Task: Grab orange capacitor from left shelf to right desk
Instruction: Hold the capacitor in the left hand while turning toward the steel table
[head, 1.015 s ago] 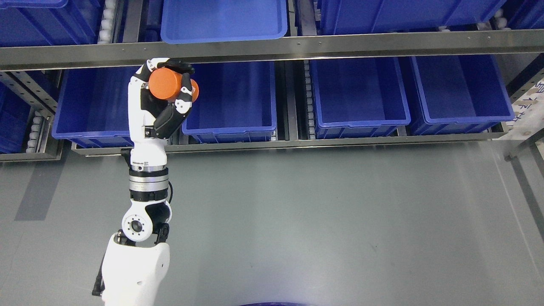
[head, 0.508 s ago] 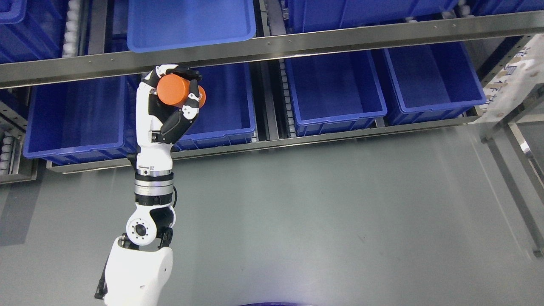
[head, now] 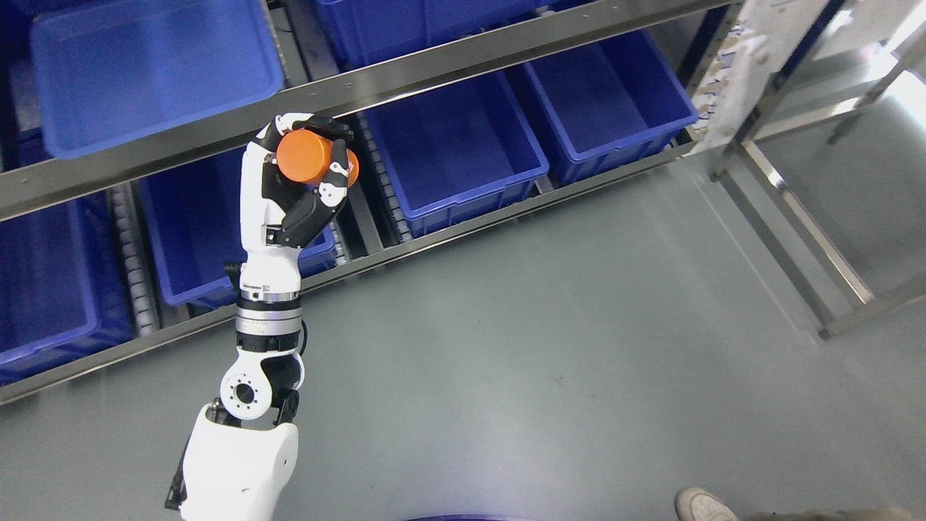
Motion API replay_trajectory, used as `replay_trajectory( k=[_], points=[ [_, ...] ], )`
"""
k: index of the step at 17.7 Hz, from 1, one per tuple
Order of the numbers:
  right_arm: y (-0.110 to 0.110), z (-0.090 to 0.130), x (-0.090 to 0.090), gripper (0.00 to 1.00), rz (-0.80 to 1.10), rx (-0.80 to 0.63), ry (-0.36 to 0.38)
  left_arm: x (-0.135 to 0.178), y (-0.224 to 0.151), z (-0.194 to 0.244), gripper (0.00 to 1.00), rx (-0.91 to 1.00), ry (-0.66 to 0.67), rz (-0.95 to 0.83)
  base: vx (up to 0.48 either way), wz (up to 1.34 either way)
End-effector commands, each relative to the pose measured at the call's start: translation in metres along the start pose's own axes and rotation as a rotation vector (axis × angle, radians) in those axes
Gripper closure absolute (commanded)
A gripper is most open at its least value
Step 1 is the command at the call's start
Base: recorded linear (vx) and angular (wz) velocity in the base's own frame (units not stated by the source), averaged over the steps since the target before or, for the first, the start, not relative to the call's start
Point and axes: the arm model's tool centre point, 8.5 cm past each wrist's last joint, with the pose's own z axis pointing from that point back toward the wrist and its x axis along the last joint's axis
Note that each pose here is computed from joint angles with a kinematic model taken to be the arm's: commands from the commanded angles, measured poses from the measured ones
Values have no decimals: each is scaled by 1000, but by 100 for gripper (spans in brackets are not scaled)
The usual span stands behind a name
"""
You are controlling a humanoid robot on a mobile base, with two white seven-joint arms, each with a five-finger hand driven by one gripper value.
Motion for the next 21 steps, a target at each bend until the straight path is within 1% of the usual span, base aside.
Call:
replay_trajectory(
  k=[1, 13, 21],
  points=[
    [-11, -1, -9, 0, -3, -18, 5, -1, -2, 1, 97, -24, 8, -3, 79, -671],
    [-11, -1, -9, 0, -3, -18, 5, 0, -2, -10, 97, -31, -8, -6, 127, -603],
    [-11, -1, -9, 0, -3, -18, 5, -2, -4, -12, 97, -36, -5, -3, 245, -433]
  ],
)
